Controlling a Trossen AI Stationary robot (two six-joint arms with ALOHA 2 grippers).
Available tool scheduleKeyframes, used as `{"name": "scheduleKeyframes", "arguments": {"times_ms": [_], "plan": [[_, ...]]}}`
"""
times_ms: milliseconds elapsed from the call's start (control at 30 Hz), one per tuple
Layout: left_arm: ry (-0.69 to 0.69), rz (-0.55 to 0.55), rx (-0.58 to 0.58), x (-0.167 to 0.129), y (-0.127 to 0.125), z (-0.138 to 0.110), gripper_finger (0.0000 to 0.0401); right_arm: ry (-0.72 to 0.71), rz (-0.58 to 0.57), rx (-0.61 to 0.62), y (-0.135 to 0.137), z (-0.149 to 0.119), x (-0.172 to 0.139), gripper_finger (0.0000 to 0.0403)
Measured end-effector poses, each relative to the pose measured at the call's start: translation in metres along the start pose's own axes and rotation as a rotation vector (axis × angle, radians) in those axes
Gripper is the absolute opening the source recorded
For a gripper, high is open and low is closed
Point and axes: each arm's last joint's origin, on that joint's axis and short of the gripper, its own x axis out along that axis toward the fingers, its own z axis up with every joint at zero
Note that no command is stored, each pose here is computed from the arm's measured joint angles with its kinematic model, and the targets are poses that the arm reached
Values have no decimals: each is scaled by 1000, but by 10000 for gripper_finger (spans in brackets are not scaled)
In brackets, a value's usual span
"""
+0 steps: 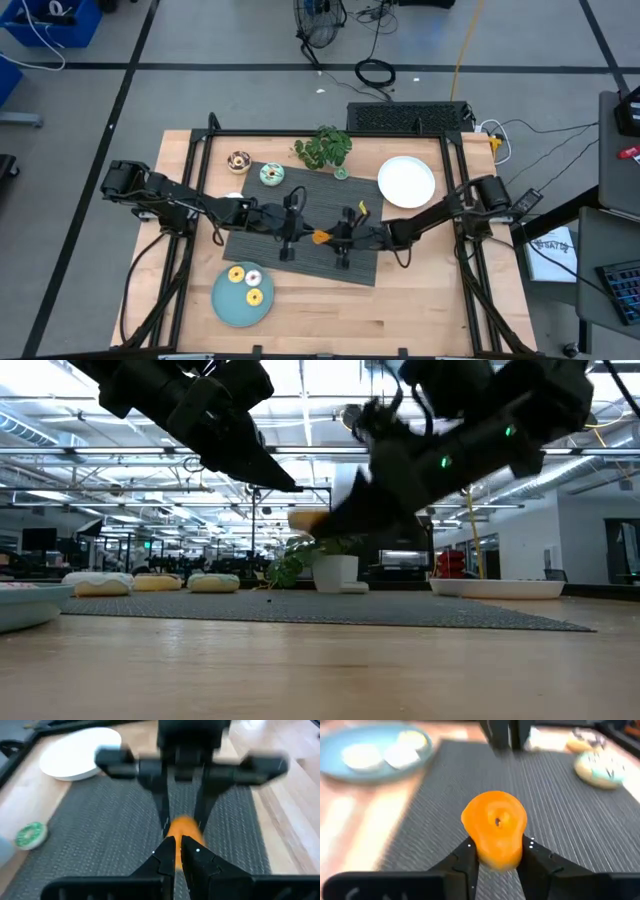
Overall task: Pick & Place donuts
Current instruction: Put the small orange donut on the blue plate
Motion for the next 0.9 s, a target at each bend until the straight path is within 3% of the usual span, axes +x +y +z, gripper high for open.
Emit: {"name": "scheduleKeyframes", "arguments": {"times_ms": [133,233,400,500,567,667,767,900], "plan": [[6,-8,20,0,0,-1,37,-7,50,19,9,14,-16,91],[2,-14,56,0,-2,0,37,32,135,101,13,20,-28,85],[-7,-77,127,-1,-9,0,37,25,377,259,19,33,-38,79],[-12,-100,186,-2,-14,0,37,42,546,459,20,40,-39,75],[-21,-124,267,-3,-19,0,37,57,662,582,19,45,-39,71],[-42,-145,411,1,-27,-1,37,54,729,675,20,50,-40,65],[-66,-152,577,4,-35,-3,37,49,764,703,23,53,-42,57],[-77,-83,860,2,-51,-3,37,90,800,710,24,51,-43,46]]}}
